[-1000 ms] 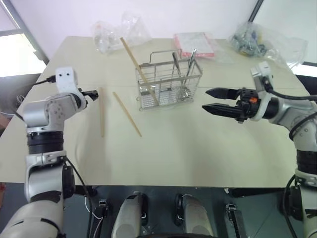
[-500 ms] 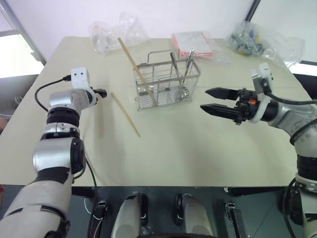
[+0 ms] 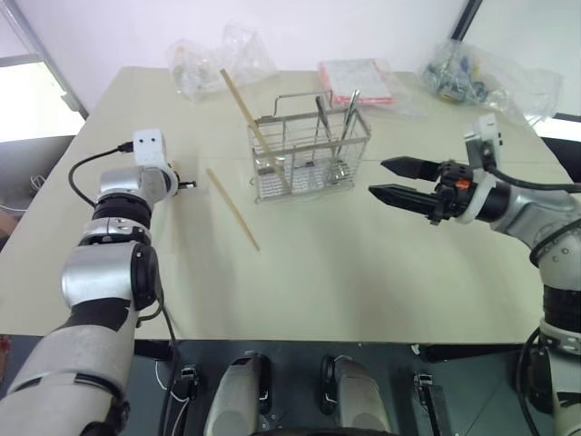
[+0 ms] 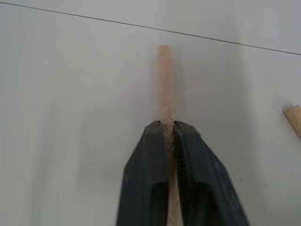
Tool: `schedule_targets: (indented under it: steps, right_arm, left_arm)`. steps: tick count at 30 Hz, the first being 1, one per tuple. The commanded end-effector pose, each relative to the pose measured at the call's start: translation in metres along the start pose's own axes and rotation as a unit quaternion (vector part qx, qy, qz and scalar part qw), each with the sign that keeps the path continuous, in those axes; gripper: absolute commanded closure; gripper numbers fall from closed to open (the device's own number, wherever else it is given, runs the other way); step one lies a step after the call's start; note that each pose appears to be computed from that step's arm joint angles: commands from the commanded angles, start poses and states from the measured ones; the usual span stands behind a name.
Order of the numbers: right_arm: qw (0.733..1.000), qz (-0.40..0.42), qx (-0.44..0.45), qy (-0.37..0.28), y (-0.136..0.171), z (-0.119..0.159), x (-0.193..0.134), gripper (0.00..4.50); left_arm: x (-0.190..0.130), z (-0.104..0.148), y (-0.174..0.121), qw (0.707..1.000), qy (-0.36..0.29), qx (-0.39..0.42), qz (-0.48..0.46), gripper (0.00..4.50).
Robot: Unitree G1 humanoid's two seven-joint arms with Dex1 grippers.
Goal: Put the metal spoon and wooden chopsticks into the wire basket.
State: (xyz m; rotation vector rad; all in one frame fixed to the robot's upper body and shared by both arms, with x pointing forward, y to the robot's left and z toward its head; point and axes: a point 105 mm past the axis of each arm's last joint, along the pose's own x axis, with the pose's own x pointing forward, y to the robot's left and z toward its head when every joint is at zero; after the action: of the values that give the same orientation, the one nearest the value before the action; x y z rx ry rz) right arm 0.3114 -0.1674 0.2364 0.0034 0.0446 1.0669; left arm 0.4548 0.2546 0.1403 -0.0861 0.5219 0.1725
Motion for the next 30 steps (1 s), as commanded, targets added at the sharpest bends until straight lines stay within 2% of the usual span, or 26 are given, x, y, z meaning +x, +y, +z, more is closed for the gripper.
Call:
schedule_targets:
  steps: [1,2,4,7,9,12,13,16,18,21,23,27,30]
  right_arm:
    - [1.000,0.001,-0.022,-0.019,0.003,0.013,-0.003,0.37]
    - [1.000,0.002,-0.023,-0.019,0.003,0.013,-0.003,0.37]
    - [1.000,0.003,-0.019,-0.018,0.003,0.012,-0.003,0.37]
    - [1.000,0.000,-0.017,-0.015,0.002,0.012,-0.005,0.37]
    - [1.000,-0.004,-0.014,-0.015,0.001,0.013,-0.006,0.37]
    - [1.000,-0.011,-0.009,-0.013,-0.001,0.014,-0.008,0.37]
    - [1.000,-0.011,-0.009,-0.013,-0.001,0.014,-0.008,0.37]
    - [1.000,-0.010,-0.009,-0.014,0.002,0.015,-0.006,0.37]
    - [1.000,-0.009,-0.007,-0.015,0.003,0.015,-0.006,0.37]
    - [1.000,-0.011,-0.005,-0.015,0.003,0.014,-0.006,0.37]
    - [1.000,-0.020,-0.001,-0.020,0.001,0.014,-0.006,0.37]
    - [0.999,-0.025,0.004,-0.026,0.003,0.012,-0.007,0.37]
    - [0.999,-0.031,0.019,-0.039,0.004,0.012,-0.009,0.37]
  left_arm:
    - [-0.001,0.007,0.001,0.999,-0.013,0.030,0.006,4.46]
    - [-0.001,0.010,0.002,0.999,-0.021,0.044,0.010,4.46]
    - [-0.006,0.030,0.006,0.996,-0.069,0.057,0.024,4.46]
    - [-0.025,0.080,0.012,0.980,-0.193,0.039,0.038,4.46]
    - [-0.046,0.115,0.012,0.959,-0.281,-0.009,0.027,4.46]
    - [-0.105,0.177,0.001,0.895,-0.432,-0.099,-0.053,4.46]
    - [-0.117,0.185,-0.001,0.881,-0.454,-0.114,-0.068,4.46]
    - [-0.182,0.217,-0.022,0.805,-0.533,-0.194,-0.176,4.46]
    - [-0.204,0.223,-0.040,0.778,-0.541,-0.217,-0.233,4.46]
    - [-0.211,0.220,-0.069,0.777,-0.512,-0.215,-0.296,4.46]
    - [-0.209,0.214,-0.088,0.785,-0.515,-0.165,-0.303,4.46]
    - [-0.191,0.200,-0.120,0.796,-0.492,-0.133,-0.326,4.46]
    - [-0.163,0.185,-0.137,0.818,-0.471,-0.108,-0.313,4.46]
